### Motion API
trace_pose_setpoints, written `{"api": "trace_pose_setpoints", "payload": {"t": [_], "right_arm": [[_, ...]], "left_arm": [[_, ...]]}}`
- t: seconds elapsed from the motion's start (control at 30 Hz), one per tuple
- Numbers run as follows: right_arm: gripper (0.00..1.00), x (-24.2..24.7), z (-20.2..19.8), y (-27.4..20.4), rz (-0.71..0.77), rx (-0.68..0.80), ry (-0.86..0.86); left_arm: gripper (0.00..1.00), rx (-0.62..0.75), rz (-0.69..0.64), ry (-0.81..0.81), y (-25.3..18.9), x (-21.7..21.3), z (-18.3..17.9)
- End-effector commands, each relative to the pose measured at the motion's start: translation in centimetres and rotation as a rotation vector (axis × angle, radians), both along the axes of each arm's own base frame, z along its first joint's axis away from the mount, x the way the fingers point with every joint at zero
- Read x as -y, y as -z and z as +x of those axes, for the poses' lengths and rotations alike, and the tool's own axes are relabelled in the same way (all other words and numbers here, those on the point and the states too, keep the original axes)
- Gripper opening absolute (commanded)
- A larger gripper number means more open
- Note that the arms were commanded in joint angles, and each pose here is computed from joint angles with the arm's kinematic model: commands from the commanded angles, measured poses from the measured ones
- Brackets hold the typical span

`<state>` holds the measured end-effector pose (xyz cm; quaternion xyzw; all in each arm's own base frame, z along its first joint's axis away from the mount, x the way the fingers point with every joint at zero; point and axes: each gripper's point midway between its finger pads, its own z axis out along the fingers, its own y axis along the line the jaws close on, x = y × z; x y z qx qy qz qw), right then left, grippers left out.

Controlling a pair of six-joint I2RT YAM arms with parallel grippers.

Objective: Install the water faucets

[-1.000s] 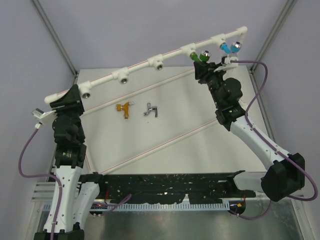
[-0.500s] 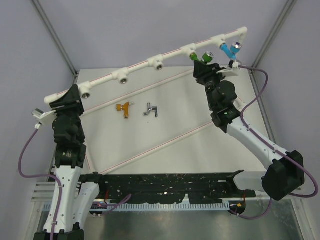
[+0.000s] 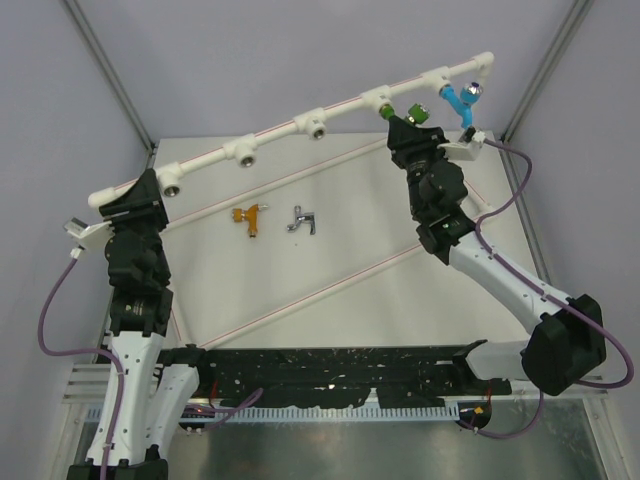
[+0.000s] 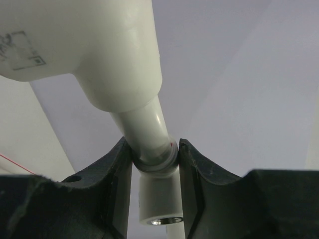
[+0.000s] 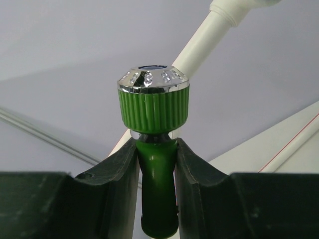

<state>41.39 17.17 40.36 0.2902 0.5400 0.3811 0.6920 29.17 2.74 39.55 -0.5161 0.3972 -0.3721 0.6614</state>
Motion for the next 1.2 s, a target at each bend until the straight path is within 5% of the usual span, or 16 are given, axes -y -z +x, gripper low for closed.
{"api": "trace_pose_setpoints", "payload": {"t": [0.0,0.23,0.37,0.8,1.1,1.17], "right_arm": [[0.08,-3.7,-1.0,-3.4,0.137,0.074,-0.166],[0.53,-3.5,-1.8,-4.9,0.095,0.156,-0.167],[0.68,-3.3,-2.2,-5.1,0.080,0.182,-0.168],[0.82,-0.9,-3.2,-2.9,0.013,0.173,-0.122],[0.79,0.1,-3.4,-0.8,-0.038,0.167,-0.107],[0.72,0.5,-3.6,-0.6,-0.041,0.181,-0.097]], "left_arm": [[0.00,-0.028,0.011,0.114,0.7,2.4,0.1],[0.00,-0.024,0.009,0.115,0.5,2.4,0.0],[0.00,-0.019,0.009,0.112,0.4,2.3,-0.1],[0.00,-0.022,0.013,0.109,0.5,2.3,-0.2],[0.00,-0.025,0.013,0.116,0.5,2.4,0.0],[0.00,-0.030,0.014,0.115,0.7,2.4,0.1]]}}
